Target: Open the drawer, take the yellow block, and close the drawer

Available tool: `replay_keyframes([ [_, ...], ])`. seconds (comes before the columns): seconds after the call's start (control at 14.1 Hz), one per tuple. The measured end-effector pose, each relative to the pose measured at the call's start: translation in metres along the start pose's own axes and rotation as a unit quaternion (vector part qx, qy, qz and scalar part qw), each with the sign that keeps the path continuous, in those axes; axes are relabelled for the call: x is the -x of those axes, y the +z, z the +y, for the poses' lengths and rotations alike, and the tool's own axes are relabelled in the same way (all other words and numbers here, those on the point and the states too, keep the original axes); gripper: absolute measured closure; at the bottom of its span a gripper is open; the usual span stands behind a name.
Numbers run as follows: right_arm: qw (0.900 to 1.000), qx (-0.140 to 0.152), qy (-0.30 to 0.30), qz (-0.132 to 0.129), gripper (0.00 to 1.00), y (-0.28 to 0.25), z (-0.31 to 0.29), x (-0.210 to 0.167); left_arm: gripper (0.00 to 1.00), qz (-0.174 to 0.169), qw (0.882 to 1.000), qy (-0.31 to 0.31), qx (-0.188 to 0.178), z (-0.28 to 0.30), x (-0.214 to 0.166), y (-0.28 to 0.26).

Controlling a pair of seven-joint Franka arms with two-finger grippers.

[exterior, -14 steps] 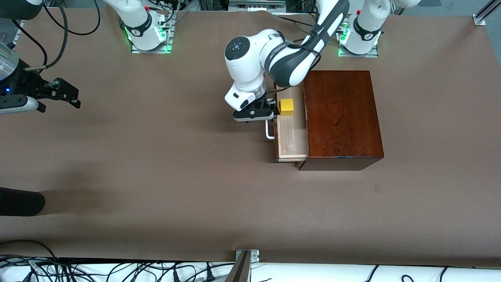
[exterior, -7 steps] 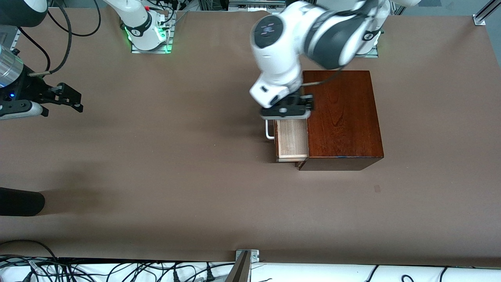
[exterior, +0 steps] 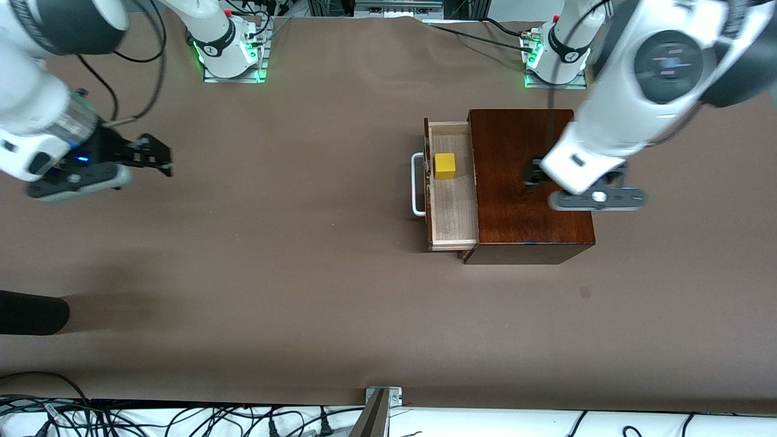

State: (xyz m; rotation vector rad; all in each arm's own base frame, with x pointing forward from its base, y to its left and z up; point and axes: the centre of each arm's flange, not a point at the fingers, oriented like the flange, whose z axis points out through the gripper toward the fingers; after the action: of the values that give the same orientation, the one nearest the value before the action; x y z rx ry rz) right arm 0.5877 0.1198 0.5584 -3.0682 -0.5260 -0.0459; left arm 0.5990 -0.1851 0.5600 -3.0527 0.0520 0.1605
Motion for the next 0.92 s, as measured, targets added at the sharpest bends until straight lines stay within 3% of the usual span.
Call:
replay_keyframes([
  [0.21, 0.998, -0.019, -0.055, 0.008, 0.00, 0.003, -0.065, -0.012, 0.00, -0.006, 1.000, 0.000, 0.019, -0.057, 0.002, -0.010],
  [0.35, 0.994, -0.023, -0.103, -0.001, 0.00, 0.013, -0.119, -0.014, 0.00, -0.006, 1.000, -0.014, 0.023, -0.090, 0.009, -0.007],
  [0.5, 0.987, -0.025, -0.158, -0.016, 0.00, 0.035, -0.182, -0.014, 0.00, 0.024, 0.999, -0.025, 0.026, -0.110, 0.019, -0.005],
  [0.71, 0.968, -0.026, -0.250, -0.008, 0.00, 0.061, -0.287, -0.012, 0.00, 0.066, 0.997, -0.032, 0.028, -0.125, 0.042, 0.003],
  [0.92, 0.938, -0.011, -0.345, 0.013, 0.00, 0.084, -0.376, -0.014, 0.00, 0.066, 0.997, -0.039, 0.027, -0.142, 0.055, 0.008],
])
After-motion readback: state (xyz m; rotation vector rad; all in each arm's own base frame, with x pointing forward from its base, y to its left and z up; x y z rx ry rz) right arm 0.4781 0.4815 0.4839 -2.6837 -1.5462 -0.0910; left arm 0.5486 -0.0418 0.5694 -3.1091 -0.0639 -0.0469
